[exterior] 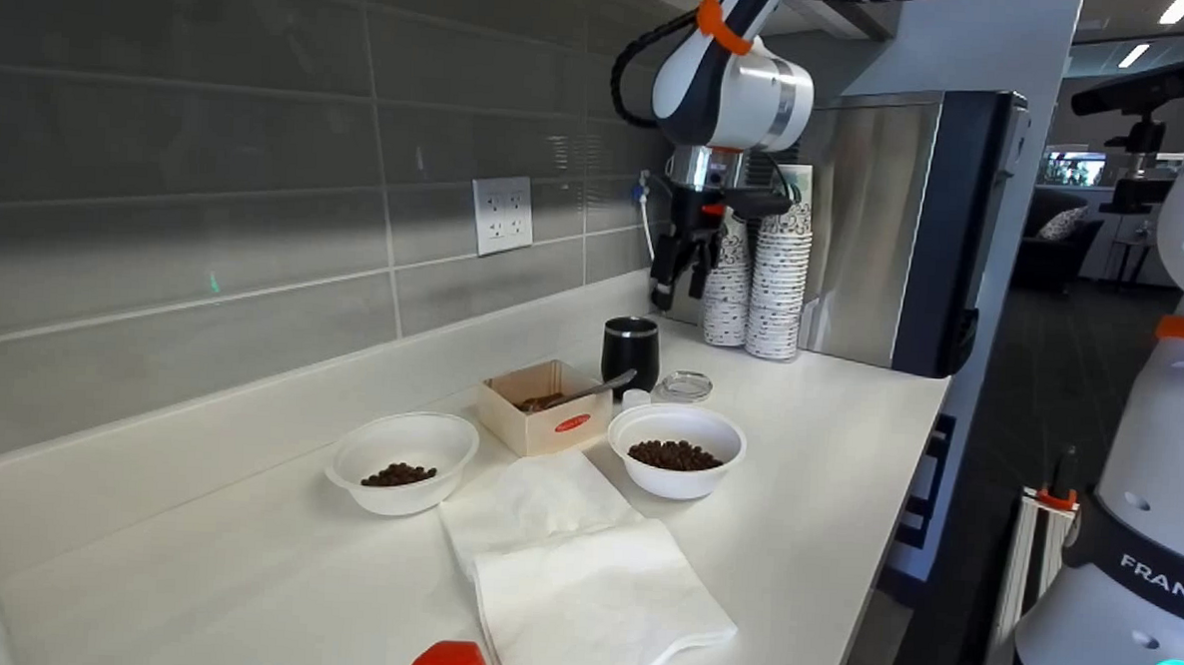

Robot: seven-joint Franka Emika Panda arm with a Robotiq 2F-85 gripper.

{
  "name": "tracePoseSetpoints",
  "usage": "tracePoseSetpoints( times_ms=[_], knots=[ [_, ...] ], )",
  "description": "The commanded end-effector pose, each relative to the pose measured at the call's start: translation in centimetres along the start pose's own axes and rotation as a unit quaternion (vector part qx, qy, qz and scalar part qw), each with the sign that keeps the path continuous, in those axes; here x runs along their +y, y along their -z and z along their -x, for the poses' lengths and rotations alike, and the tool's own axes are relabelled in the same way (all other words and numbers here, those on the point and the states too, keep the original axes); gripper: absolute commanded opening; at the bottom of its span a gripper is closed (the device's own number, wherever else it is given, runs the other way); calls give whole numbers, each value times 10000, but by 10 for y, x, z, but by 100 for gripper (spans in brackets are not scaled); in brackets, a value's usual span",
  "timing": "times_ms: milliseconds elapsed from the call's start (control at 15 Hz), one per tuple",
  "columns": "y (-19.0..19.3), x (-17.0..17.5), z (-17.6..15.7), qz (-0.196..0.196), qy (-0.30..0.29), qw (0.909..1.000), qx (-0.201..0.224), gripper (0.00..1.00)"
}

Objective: Remove the lid from the flusk

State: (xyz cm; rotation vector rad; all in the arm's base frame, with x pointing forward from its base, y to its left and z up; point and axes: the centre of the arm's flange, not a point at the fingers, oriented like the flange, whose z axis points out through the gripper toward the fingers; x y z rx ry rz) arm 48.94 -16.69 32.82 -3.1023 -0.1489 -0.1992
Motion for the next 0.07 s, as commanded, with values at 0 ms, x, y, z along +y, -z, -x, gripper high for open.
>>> tracePoseSetpoints(
  times_ms=[0],
  knots=[
    [22, -7, -6, -11, -56, 10000, -43, 100]
  ],
)
